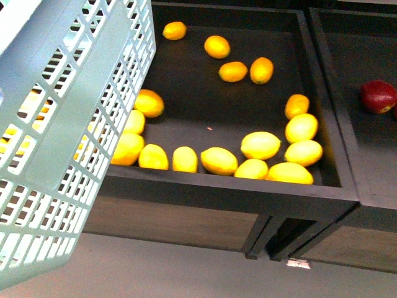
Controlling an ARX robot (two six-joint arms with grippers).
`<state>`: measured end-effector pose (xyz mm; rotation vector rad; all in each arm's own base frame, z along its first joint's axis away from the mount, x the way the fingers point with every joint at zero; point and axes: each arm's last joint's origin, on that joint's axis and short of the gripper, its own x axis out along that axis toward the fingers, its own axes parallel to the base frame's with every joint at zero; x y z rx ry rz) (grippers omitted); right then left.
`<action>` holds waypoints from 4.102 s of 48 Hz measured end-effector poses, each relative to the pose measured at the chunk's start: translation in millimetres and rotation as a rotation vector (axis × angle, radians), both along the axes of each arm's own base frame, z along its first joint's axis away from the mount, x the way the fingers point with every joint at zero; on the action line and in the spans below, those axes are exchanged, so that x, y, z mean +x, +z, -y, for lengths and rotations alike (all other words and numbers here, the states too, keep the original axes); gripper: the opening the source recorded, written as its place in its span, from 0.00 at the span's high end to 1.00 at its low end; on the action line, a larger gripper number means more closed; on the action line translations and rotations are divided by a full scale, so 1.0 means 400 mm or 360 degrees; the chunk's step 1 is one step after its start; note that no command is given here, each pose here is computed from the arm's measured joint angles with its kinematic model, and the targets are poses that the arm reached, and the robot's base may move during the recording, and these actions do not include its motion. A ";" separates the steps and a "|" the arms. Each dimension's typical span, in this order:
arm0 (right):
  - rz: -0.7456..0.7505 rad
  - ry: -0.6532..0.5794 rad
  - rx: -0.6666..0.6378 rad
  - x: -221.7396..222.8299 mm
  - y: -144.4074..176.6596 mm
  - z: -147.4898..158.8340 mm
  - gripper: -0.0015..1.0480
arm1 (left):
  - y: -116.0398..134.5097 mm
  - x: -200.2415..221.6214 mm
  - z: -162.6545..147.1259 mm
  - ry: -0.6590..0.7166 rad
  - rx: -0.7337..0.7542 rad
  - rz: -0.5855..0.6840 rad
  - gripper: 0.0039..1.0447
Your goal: Pick lemon and mango into basket
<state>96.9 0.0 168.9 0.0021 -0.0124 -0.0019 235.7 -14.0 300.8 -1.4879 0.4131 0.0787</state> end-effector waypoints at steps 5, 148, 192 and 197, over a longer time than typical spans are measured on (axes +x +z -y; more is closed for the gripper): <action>0.0000 0.0004 0.0001 0.000 0.000 0.000 0.08 | 0.000 0.000 0.000 0.0002 -0.0001 0.0000 0.87; -0.1378 -0.1189 0.1067 0.687 -0.370 0.359 0.08 | 0.004 0.288 0.450 -0.1248 0.0649 0.0055 0.87; -0.1386 -0.1315 0.1138 0.761 -0.461 0.403 0.08 | 0.004 0.288 0.450 -0.1248 0.0650 0.0055 0.87; -0.1392 -0.1331 0.1144 0.759 -0.465 0.407 0.08 | 0.004 0.288 0.450 -0.1249 0.0648 0.0055 0.87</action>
